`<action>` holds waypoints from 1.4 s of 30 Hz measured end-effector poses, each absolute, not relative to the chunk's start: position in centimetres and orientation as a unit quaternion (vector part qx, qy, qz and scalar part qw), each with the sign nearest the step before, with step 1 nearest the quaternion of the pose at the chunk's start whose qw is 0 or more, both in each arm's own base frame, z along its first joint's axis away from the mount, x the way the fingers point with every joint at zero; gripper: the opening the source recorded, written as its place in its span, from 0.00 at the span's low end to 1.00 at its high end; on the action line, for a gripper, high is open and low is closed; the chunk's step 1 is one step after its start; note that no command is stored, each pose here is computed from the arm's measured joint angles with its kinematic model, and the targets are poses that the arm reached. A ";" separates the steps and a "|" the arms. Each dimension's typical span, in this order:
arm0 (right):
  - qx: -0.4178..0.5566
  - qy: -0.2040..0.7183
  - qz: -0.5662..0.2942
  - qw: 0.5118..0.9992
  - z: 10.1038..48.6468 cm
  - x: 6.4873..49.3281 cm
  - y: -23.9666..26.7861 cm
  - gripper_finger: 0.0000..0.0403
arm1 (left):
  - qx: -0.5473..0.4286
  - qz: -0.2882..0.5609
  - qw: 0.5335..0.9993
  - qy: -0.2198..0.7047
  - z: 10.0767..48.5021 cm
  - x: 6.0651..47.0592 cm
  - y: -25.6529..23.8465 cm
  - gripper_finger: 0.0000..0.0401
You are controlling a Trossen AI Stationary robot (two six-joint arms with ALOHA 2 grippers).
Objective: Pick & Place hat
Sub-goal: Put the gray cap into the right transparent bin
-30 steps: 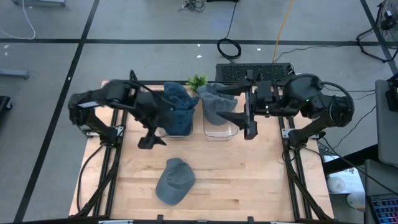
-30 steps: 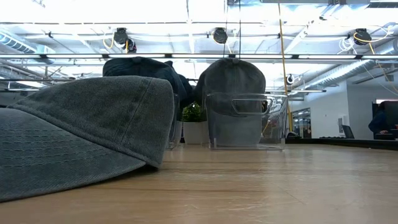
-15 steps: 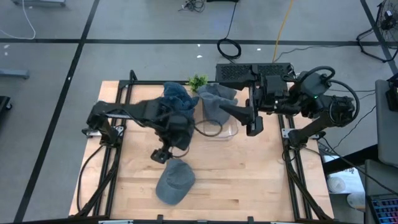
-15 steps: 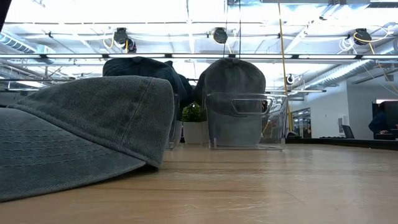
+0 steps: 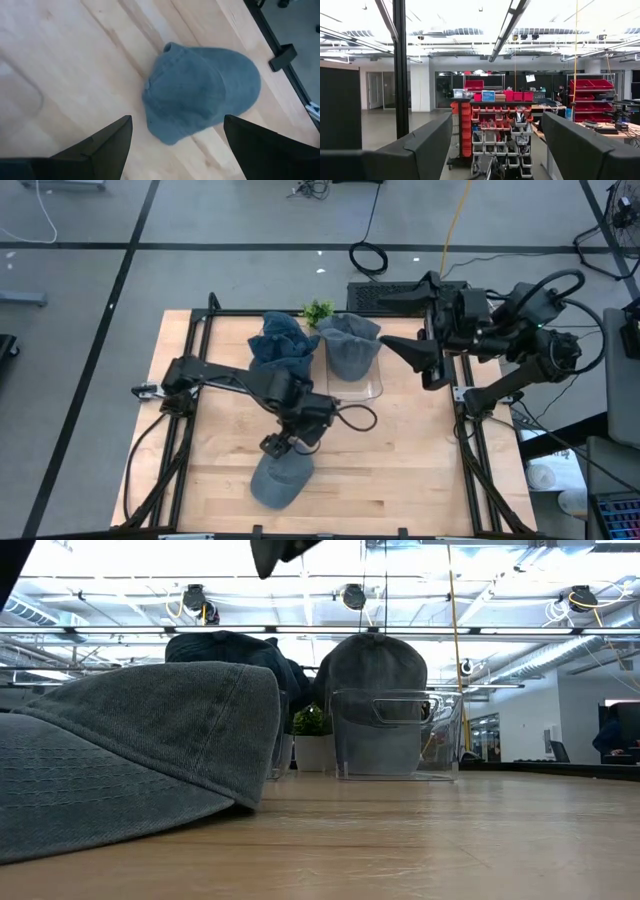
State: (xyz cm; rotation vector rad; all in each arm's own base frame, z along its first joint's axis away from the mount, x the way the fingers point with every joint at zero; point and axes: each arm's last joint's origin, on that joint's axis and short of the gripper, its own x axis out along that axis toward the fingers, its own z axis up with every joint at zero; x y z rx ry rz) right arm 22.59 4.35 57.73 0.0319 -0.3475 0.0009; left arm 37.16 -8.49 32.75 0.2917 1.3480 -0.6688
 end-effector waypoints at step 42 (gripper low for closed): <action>0.007 -0.144 0.001 0.990 57.0 23.3 4.5 0.73 | 0.041 -0.441 0.614 0.653 16.8 41.9 -10.3 0.80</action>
